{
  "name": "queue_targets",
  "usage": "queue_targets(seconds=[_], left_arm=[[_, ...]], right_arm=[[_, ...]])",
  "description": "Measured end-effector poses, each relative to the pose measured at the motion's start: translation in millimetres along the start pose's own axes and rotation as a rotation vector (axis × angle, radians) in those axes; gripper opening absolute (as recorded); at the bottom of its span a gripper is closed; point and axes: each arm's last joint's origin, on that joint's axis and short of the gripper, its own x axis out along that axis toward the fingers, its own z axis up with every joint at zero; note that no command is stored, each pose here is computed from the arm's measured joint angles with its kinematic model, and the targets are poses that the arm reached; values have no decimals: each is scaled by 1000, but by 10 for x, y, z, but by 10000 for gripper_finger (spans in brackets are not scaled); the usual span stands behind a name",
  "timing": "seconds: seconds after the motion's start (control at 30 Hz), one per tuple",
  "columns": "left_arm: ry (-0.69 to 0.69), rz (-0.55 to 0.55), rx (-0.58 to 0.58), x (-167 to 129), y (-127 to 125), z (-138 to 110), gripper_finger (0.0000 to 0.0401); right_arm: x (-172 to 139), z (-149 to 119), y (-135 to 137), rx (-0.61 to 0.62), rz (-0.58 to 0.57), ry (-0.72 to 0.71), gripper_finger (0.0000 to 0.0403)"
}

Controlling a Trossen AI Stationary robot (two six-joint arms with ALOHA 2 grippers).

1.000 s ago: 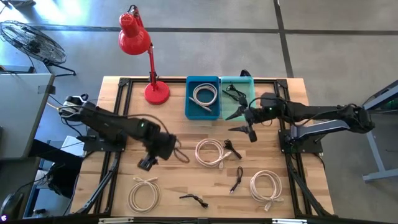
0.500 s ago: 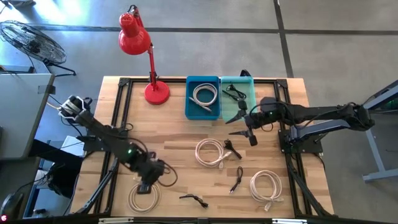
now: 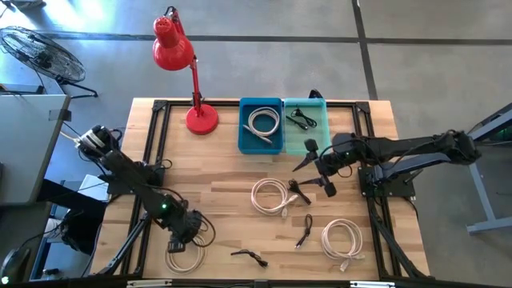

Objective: Pick & Place USB Port
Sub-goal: Put the white charger cable into the blue bin

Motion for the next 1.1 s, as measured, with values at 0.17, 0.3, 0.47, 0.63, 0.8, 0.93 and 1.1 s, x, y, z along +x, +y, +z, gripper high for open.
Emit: queue_targets(seconds=[0.17,0.3,0.47,0.63,0.8,0.93,1.1], left_arm=[[65,-6,62,247,-10,-10,185],[112,36,62,390,8,7,185],[142,118,48,476,55,-8,167],[133,169,62,476,86,-16,70],[124,207,56,470,106,-24,53],[106,240,64,459,150,12,53],[73,340,93,417,290,106,53]], right_arm=[[6,7,22,-5,10,-3,204],[6,7,20,-11,5,-2,204],[6,7,19,-22,3,-1,204],[6,7,18,-22,2,-1,204],[6,7,19,-14,3,-1,204],[6,7,18,-7,2,-1,204],[6,12,17,-10,1,-6,204]])
